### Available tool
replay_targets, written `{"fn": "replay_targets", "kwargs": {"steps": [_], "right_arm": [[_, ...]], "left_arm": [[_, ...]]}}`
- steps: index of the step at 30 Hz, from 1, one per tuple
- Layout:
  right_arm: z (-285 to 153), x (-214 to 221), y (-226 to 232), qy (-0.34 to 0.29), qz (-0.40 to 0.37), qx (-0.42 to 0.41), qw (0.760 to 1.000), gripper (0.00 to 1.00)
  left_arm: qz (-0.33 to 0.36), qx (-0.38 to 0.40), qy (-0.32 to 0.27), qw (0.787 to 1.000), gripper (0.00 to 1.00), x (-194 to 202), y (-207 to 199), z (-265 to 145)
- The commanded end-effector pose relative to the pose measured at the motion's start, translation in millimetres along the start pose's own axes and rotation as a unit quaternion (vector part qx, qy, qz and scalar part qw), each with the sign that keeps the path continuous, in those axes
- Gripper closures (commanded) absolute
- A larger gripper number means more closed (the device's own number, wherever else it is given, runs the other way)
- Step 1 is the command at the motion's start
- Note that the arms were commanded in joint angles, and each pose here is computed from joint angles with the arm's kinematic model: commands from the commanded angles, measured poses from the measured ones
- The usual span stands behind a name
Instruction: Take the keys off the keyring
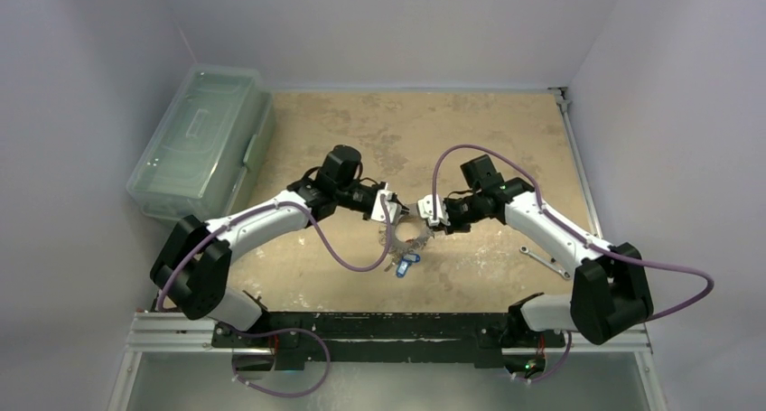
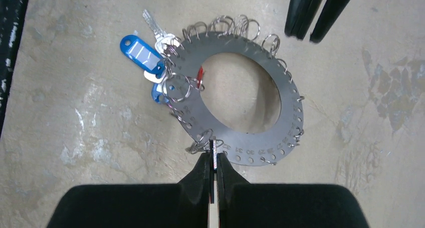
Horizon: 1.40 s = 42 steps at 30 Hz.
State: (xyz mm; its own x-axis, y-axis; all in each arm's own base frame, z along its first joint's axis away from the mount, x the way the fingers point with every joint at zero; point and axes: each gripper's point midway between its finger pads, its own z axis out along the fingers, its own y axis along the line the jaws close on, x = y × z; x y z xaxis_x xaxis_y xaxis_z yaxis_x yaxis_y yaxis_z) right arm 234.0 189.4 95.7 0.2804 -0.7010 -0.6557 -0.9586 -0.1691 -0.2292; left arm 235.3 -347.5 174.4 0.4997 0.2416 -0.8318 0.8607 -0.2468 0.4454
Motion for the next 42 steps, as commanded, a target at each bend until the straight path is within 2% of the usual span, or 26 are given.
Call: {"fn": "replay_targets", "kwargs": {"steps": [1, 5, 14, 32, 42], "right_arm": [[-8.7, -25.7, -9.0, -0.04, -0.021, 0.001, 0.999, 1.0], [-11.4, -35.4, -9.3, -0.057, -0.022, -0.004, 0.998, 1.0], [-18.8, -45.8, -9.9, -0.067, -0.031, -0.013, 0.997, 1.0], [-23.2, -50.1, -3.3, -0.072, -0.044, -0.022, 0.996, 1.0], [-25.1, -51.2, -1.8, -0.072, -0.045, -0.022, 0.996, 1.0]], "left_arm": [[-0.001, -0.012, -0.008, 1.0, 0.89, 9.6, 2.0, 2.4], [0.025, -0.006, -0.023, 0.999, 0.75, 9.8, -12.2, 12.3], [0.036, -0.004, -0.047, 0.998, 0.62, 1.3, -16.1, 32.1], [0.043, 0.026, -0.057, 0.997, 0.6, 5.8, -30.2, 56.2], [0.031, 0.037, -0.063, 0.997, 0.66, 0.8, -33.2, 65.4]]}}
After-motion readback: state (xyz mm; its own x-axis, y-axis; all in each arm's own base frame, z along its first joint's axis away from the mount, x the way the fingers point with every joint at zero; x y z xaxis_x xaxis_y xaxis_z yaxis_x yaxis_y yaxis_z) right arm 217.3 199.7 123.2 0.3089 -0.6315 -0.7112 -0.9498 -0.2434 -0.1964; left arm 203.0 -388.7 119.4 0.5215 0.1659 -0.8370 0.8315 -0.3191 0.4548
